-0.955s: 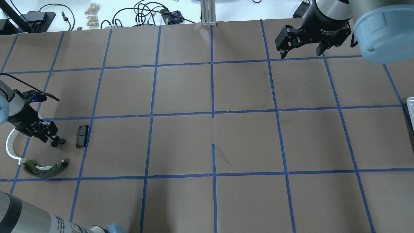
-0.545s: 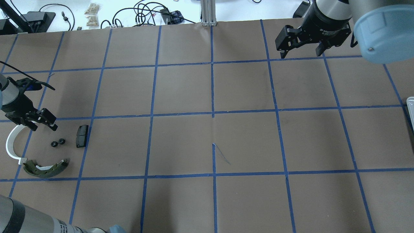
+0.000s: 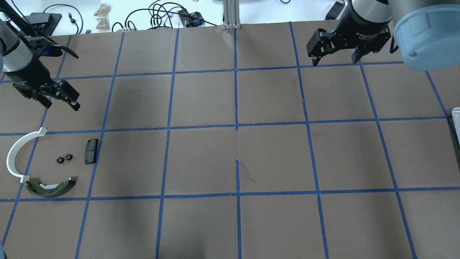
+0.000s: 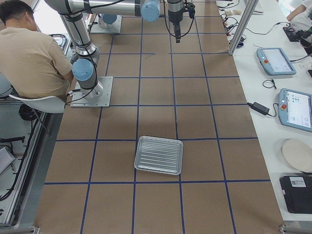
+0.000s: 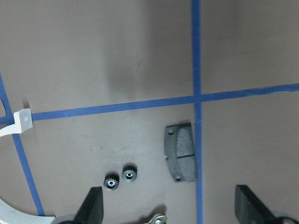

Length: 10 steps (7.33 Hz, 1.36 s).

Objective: Place bearing gear from tray to pile

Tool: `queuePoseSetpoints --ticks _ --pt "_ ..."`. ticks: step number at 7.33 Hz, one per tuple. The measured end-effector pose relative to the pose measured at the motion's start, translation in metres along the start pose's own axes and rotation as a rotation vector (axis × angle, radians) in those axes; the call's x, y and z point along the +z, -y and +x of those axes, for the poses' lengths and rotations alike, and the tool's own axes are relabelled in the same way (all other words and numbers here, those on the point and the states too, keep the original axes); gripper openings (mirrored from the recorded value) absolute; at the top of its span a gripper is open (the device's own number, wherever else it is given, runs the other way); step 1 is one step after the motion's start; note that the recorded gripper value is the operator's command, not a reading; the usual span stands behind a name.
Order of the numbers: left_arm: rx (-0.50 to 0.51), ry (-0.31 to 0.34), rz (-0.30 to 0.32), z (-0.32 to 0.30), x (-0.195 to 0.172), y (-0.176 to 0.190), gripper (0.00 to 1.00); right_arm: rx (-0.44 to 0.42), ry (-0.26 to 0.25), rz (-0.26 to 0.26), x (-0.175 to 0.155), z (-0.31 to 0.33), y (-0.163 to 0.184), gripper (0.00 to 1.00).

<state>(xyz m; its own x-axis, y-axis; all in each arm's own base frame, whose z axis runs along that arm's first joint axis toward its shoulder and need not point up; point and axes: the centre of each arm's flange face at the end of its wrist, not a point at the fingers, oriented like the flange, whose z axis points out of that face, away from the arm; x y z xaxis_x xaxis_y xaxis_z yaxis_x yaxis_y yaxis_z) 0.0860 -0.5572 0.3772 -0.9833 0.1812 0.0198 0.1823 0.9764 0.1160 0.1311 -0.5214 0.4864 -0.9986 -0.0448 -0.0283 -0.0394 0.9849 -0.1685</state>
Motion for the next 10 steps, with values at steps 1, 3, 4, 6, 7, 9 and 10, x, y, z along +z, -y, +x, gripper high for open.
queuePoseSetpoints --ticks 1,3,4,6,7,9,10 --pt "0.054 0.017 0.028 0.045 -0.028 -0.002 1.00 0.000 0.000 -0.001 0.000 0.000 0.000 1.00" --pt "0.108 0.023 0.063 0.131 -0.053 -0.007 1.00 -0.001 0.001 -0.001 0.000 -0.001 0.000 1.00" --pt "0.105 0.008 0.073 0.166 -0.057 -0.012 1.00 -0.001 0.001 -0.001 0.000 -0.001 0.000 1.00" --pt "0.085 -0.008 0.072 0.209 -0.058 -0.026 1.00 -0.002 0.000 -0.001 0.000 -0.001 0.000 1.00" --pt "0.077 -0.013 0.070 0.221 -0.056 -0.034 1.00 -0.001 0.000 -0.001 0.000 -0.001 0.000 1.00" --pt "0.082 -0.012 0.069 0.235 -0.054 -0.049 1.00 -0.001 0.001 -0.001 0.000 -0.001 0.000 1.00" --pt "0.086 -0.011 0.070 0.238 -0.053 -0.055 1.00 -0.001 0.001 -0.001 0.000 -0.002 0.000 1.00"
